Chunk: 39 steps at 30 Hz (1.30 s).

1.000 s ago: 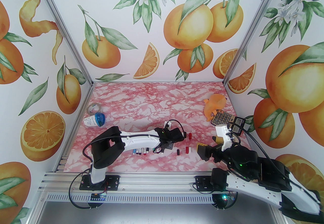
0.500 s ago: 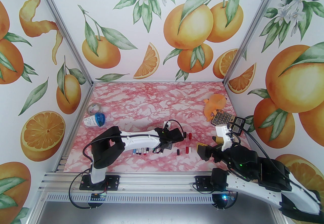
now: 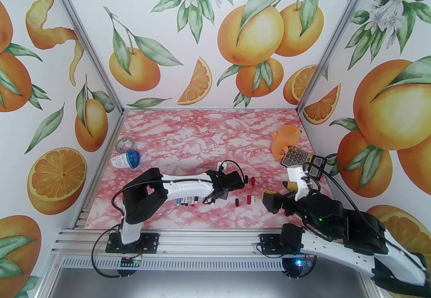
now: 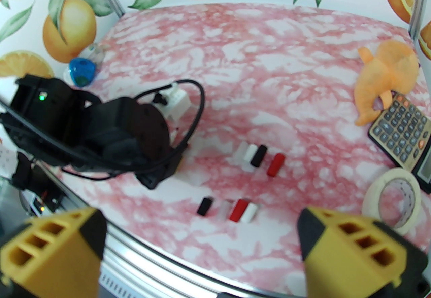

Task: Open the pen caps

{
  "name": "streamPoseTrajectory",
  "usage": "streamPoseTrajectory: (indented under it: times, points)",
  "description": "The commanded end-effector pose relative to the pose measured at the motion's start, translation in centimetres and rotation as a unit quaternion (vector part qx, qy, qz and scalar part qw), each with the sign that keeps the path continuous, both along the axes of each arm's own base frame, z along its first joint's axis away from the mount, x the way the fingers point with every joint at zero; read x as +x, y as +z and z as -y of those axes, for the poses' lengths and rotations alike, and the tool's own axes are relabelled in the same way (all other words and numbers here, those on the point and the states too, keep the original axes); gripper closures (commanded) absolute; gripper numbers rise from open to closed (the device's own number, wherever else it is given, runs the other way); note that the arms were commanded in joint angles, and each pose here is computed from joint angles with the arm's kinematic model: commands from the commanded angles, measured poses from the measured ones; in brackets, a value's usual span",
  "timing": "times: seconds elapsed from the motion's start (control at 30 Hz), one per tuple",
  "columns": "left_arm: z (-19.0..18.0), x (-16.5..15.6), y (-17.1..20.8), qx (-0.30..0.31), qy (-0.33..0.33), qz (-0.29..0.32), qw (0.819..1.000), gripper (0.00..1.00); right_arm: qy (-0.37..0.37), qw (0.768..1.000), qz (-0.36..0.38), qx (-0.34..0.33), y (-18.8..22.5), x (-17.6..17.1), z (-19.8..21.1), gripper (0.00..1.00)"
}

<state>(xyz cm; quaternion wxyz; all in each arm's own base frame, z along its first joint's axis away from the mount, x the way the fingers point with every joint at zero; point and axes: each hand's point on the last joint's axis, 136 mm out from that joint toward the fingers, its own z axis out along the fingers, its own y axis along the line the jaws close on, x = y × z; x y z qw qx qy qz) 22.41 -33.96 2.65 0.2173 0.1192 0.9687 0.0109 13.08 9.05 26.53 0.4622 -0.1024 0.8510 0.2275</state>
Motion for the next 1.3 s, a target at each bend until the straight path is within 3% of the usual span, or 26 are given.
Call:
streamPoseTrajectory:
  times: [0.0,0.3,0.37,0.5,0.57,0.83,1.07,1.27]
  points:
    - [0.2,1.0,2.9,-0.017,0.008,0.025,1.0,0.75,-0.01,1.0,0.001,-0.008,-0.3,0.1,0.6,0.0]
    - [1.7,1.8,6.8,-0.063,-0.044,0.066,0.995,0.68,0.009,1.0,0.005,0.004,0.2,-0.2,0.1,0.0]
    - [1.0,2.3,10.9,-0.094,-0.065,0.107,0.988,0.51,0.007,1.0,0.007,0.008,0.6,-0.2,0.1,0.0]
    - [-1.1,2.9,14.6,-0.131,-0.07,0.14,0.979,0.13,0.015,1.0,0.007,0.005,1.1,0.0,-0.8,0.0]
    - [-2.5,3.4,16.2,-0.143,-0.07,0.162,0.974,0.01,0.013,1.0,0.009,0.0,1.4,0.4,-1.4,0.0]
    - [-10.9,5.4,17.7,-0.134,-0.014,0.22,0.966,0.0,-0.024,0.999,0.022,-0.011,1.6,2.9,-4.0,0.0]
    - [-19.7,7.3,18.1,-0.153,0.073,0.292,0.941,0.0,-0.047,0.998,0.028,-0.025,0.6,5.0,-6.8,0.0]
    - [-24.9,8.0,17.8,-0.105,0.097,0.343,0.928,0.0,-0.055,0.997,0.037,-0.03,-0.5,6.5,-8.9,0.0]
